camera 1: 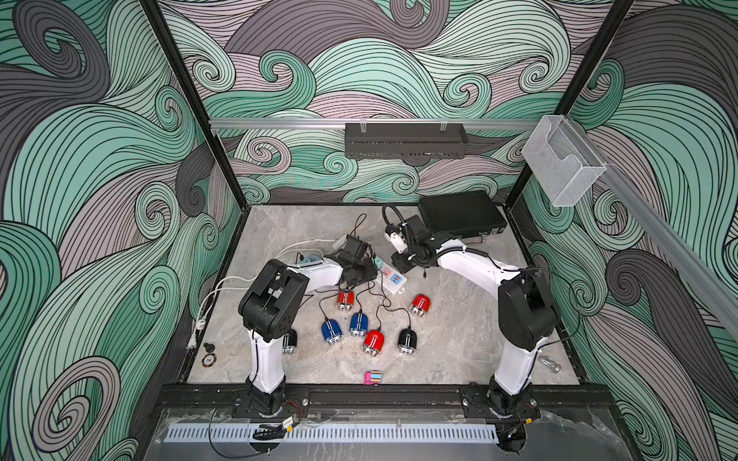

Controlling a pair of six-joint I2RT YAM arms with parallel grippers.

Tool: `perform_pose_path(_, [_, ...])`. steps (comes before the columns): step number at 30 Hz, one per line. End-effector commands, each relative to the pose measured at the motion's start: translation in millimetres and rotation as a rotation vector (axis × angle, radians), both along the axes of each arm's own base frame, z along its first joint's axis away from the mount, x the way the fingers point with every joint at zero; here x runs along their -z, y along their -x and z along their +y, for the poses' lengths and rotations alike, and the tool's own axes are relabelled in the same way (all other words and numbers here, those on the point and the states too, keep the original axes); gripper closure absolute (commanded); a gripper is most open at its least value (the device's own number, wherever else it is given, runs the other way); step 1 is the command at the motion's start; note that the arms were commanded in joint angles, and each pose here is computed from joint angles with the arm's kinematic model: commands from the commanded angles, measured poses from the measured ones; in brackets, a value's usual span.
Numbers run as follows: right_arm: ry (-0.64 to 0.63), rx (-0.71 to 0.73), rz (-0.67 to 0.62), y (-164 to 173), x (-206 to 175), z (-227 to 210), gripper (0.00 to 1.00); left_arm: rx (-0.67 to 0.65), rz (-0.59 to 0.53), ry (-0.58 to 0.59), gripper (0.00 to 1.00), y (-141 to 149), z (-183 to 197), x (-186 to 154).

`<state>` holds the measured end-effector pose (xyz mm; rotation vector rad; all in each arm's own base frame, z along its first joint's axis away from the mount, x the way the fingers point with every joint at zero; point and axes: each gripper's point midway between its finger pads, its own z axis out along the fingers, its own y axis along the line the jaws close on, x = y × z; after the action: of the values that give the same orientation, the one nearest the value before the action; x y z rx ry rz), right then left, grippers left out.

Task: Unplug the electric shaver
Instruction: Place the plug at the center of the board.

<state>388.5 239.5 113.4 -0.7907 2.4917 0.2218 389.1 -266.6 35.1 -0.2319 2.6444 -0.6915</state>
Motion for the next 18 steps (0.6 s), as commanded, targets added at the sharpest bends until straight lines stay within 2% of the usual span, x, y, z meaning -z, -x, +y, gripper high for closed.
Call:
perform_pose_path(1, [-0.093,0.165,-0.065,-12,-34,-26,0.74,0.004,0.046,-0.081,0.58,9,16,8])
perform_pose_path(12, [-0.115,0.635,-0.026,-3,-25,-157,0.74,0.014,0.016,-0.082,0.55,7,16,-8])
perform_pose_path(18, [-0.151,0.762,0.026,2,-5,-192,0.74,0.017,0.002,-0.085,0.54,8,17,-15])
